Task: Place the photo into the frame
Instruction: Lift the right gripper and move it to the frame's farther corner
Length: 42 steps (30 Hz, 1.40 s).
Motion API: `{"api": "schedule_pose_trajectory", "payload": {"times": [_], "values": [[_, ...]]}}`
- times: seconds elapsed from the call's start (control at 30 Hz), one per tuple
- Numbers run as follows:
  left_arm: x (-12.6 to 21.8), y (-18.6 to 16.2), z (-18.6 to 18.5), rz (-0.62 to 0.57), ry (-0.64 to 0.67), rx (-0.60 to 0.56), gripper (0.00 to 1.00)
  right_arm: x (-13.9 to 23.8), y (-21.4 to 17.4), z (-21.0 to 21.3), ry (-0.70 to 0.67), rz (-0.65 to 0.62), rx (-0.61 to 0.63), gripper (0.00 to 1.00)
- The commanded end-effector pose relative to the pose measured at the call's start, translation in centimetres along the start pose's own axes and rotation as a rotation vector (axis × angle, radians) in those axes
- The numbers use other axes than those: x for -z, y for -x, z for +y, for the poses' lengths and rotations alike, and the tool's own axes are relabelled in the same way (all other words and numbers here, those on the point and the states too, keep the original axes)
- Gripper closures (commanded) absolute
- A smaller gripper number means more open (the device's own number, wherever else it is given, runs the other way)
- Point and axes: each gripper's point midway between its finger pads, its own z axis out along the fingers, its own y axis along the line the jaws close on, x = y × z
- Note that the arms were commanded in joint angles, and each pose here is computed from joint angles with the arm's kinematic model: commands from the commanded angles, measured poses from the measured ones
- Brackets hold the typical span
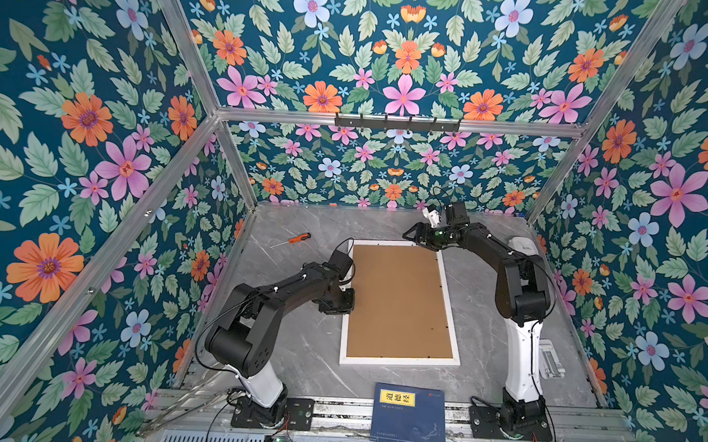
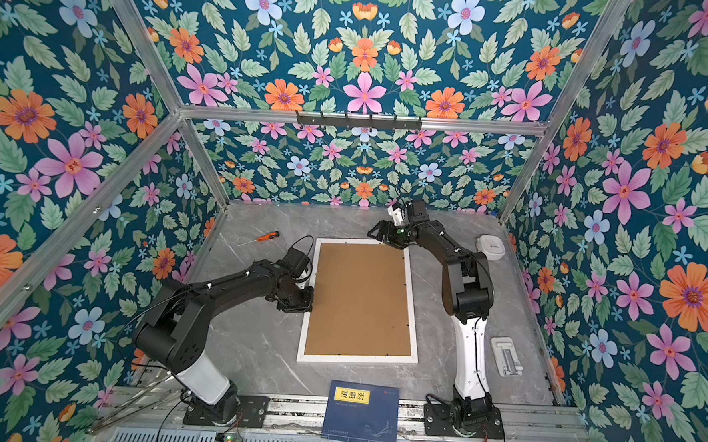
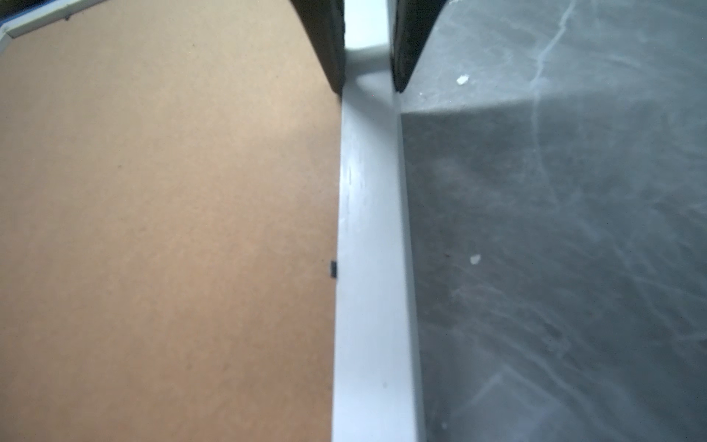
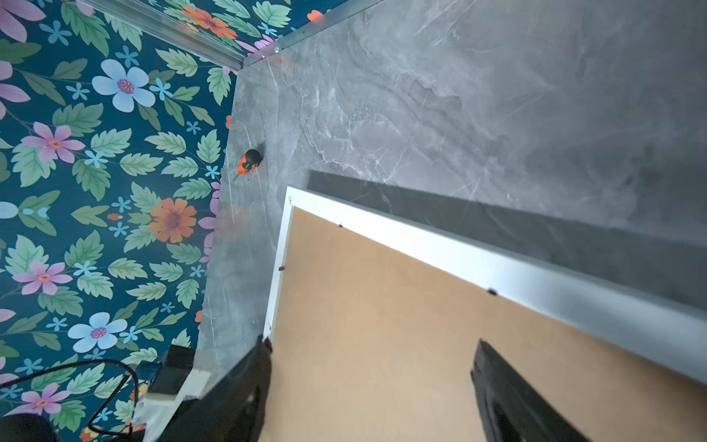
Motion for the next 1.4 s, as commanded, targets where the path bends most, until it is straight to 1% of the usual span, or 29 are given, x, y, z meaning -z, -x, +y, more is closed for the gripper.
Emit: {"api": "schedule_pose_trajectory", "payload": {"times": [0.0, 0.13, 0.33, 0.6, 0.8, 1.37], "values": [[-0.8, -0.5, 1.4, 0.012, 0.064, -0.011, 0.79, -0.5, 0.3, -0.2, 0.047, 0.015, -0.021, 0.18], [-0.9, -0.4, 1.2, 0.012, 0.056, -0.007, 0.79, -1.1, 1.0, -0.6, 0.108, 0.028, -0.032, 0.18], [-0.8, -0.3, 1.1, 0.012, 0.057, -0.01, 0.79, -2.1, 0.7, -1.1, 0.159, 0.069, -0.053, 0.19], [-0.8, -0.4, 1.1, 0.012, 0.055, -0.007, 0.79, -2.7, -0.4, -2.0, 0.151, 0.105, -0.065, 0.2], [-1.0, -0.4, 1.1, 0.012, 0.058, 0.001, 0.79, -2.7, -1.4, -1.7, 0.189, 0.132, -0.071, 0.21], [-1.1, -0.5, 1.2, 0.01, 0.058, 0.045, 0.78, -2.6, -3.6, -2.6, 0.176, 0.207, -0.119, 0.23]]}}
